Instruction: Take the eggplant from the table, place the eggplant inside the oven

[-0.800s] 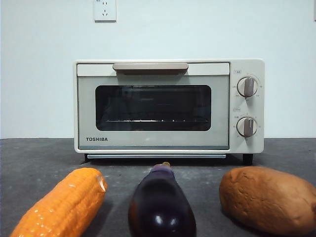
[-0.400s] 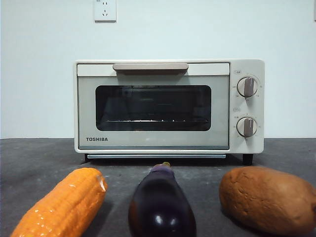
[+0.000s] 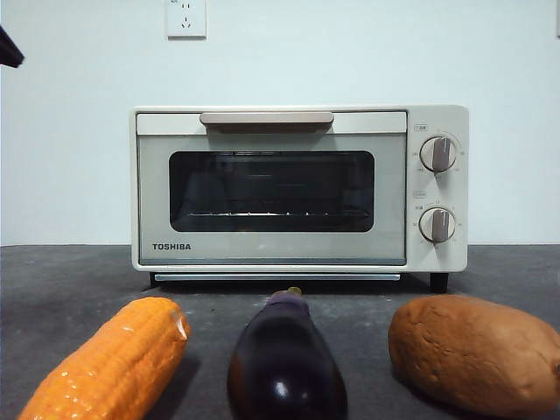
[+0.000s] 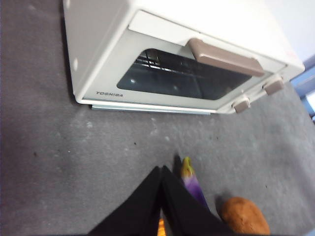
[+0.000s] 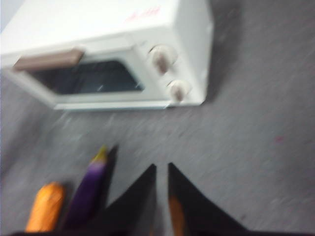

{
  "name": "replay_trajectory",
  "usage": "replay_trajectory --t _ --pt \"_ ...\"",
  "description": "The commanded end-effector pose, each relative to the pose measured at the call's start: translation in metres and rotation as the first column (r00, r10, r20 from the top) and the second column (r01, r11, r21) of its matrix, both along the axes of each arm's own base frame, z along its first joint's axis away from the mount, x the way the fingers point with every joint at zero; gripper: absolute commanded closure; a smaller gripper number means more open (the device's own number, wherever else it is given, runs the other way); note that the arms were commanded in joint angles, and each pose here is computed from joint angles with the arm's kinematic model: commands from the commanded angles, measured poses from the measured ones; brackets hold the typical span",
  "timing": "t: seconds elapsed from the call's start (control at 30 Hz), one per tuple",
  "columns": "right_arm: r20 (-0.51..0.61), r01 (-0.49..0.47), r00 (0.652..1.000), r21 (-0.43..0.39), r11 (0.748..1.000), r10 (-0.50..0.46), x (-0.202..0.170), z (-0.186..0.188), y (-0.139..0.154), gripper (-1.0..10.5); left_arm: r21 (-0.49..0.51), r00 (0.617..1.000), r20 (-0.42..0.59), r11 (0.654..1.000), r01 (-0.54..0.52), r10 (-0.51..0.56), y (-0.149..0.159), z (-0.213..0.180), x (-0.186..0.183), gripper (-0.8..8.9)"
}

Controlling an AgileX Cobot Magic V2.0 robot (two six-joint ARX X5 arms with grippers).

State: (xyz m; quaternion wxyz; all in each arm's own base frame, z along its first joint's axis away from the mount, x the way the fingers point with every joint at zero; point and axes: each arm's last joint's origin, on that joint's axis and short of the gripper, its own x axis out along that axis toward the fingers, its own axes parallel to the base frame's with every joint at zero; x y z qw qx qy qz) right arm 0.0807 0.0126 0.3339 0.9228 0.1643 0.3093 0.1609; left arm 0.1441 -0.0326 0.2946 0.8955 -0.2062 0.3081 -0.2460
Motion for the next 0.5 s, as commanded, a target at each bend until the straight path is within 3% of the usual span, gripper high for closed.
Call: replay_trajectory --t 0.03,0.17,0.33,0.43,0.5 --pt "-0.052 -0.084 0.995 0.039 0.996 0.086 0.007 0.003 0.003 7.6 0.032 0.998 0.032 0.999 0.044 -0.046 -0.003 0.009 0.004 8.07" --pt "-0.126 -0.197 0.967 0.175 0.965 0.220 0.017 -0.001 0.010 5.9 0.031 0.997 0.036 0.997 0.073 -0.074 -0.008 0.012 0.006 8.07" --pt "-0.107 -0.363 0.904 0.319 0.876 0.413 0.027 0.001 0.021 5.4 0.028 0.993 0.030 0.993 0.112 -0.113 -0.013 0.011 0.004 8.07" --pt "-0.114 -0.383 0.890 0.337 0.860 0.441 0.033 0.001 0.027 5.4 0.021 0.990 0.028 0.990 0.138 -0.138 -0.015 0.011 0.003 8.07" --pt "-0.140 -0.377 0.886 0.335 0.864 0.441 0.036 0.000 0.033 5.4 0.021 0.989 0.026 0.989 0.147 -0.147 -0.017 0.011 0.002 8.07"
